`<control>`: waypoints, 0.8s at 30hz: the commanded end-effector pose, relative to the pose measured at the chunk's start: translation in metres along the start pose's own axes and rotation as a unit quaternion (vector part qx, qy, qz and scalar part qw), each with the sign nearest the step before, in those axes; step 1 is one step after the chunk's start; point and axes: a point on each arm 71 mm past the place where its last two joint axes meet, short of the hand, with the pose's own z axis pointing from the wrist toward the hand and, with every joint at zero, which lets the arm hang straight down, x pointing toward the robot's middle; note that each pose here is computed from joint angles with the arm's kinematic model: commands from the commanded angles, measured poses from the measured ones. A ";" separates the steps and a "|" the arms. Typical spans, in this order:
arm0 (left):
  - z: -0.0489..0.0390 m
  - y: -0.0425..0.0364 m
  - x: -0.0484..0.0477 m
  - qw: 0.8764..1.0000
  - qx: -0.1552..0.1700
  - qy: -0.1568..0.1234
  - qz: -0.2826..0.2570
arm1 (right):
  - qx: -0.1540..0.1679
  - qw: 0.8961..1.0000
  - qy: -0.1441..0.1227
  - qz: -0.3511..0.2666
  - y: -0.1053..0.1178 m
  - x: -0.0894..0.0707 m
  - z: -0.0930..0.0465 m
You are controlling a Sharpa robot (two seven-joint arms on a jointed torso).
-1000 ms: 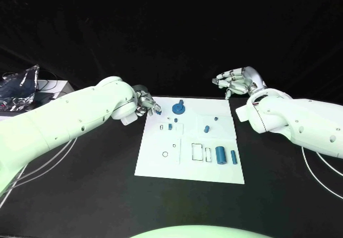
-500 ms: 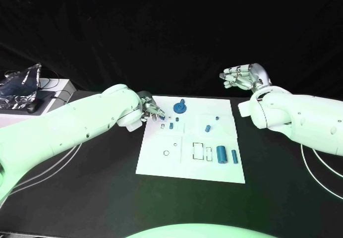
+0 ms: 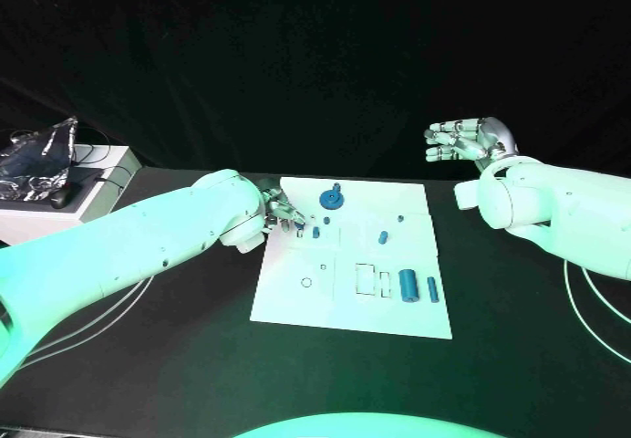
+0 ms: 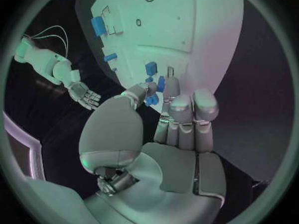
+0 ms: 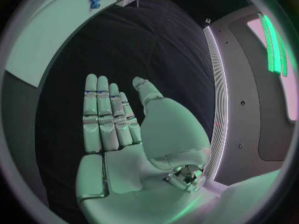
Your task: Assemble the parts on the task board
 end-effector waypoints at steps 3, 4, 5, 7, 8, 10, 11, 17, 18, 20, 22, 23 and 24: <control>-0.0012 -0.0022 0.0007 1.000 0.008 -0.018 0.006 | -0.004 1.000 0.012 0.024 -0.004 -0.013 -0.002; -0.0012 -0.0020 0.0009 1.000 0.009 -0.019 0.007 | -0.003 1.000 0.012 0.024 -0.005 -0.015 -0.003; -0.0012 -0.0015 0.0010 1.000 0.009 -0.019 0.009 | -0.001 1.000 0.012 0.024 -0.007 -0.016 -0.005; -0.0011 -0.0003 0.0012 1.000 0.008 -0.021 0.010 | 0.000 1.000 0.014 0.025 -0.009 -0.017 -0.008; -0.0010 0.0000 0.0013 1.000 0.007 -0.021 0.010 | 0.001 1.000 0.014 0.025 -0.009 -0.018 -0.009; -0.0007 0.0008 0.0019 1.000 0.007 -0.022 0.011 | 0.002 1.000 0.015 0.026 -0.011 -0.019 -0.012; -0.0004 0.0012 0.0024 1.000 0.006 -0.022 0.012 | 0.002 1.000 0.015 0.026 -0.012 -0.020 -0.014; 0.0013 0.0042 0.0053 1.000 0.003 -0.020 0.013 | -0.009 1.000 0.003 0.021 -0.013 -0.023 -0.021; 0.0015 0.0045 0.0056 1.000 0.002 -0.020 0.013 | -0.011 1.000 0.001 0.020 -0.013 -0.024 -0.021; 0.0020 0.0058 0.0069 1.000 0.000 -0.018 0.014 | -0.016 1.000 -0.006 0.018 -0.013 -0.026 -0.024; 0.0023 0.0067 0.0080 1.000 -0.001 -0.016 0.014 | -0.018 1.000 -0.009 0.017 -0.013 -0.027 -0.025; 0.0025 0.0073 0.0088 1.000 -0.001 -0.015 0.014 | -0.018 1.000 -0.011 0.017 -0.014 -0.028 -0.026; 0.0027 0.0078 0.0096 1.000 -0.002 -0.015 0.013 | -0.019 1.000 -0.012 0.017 -0.014 -0.028 -0.027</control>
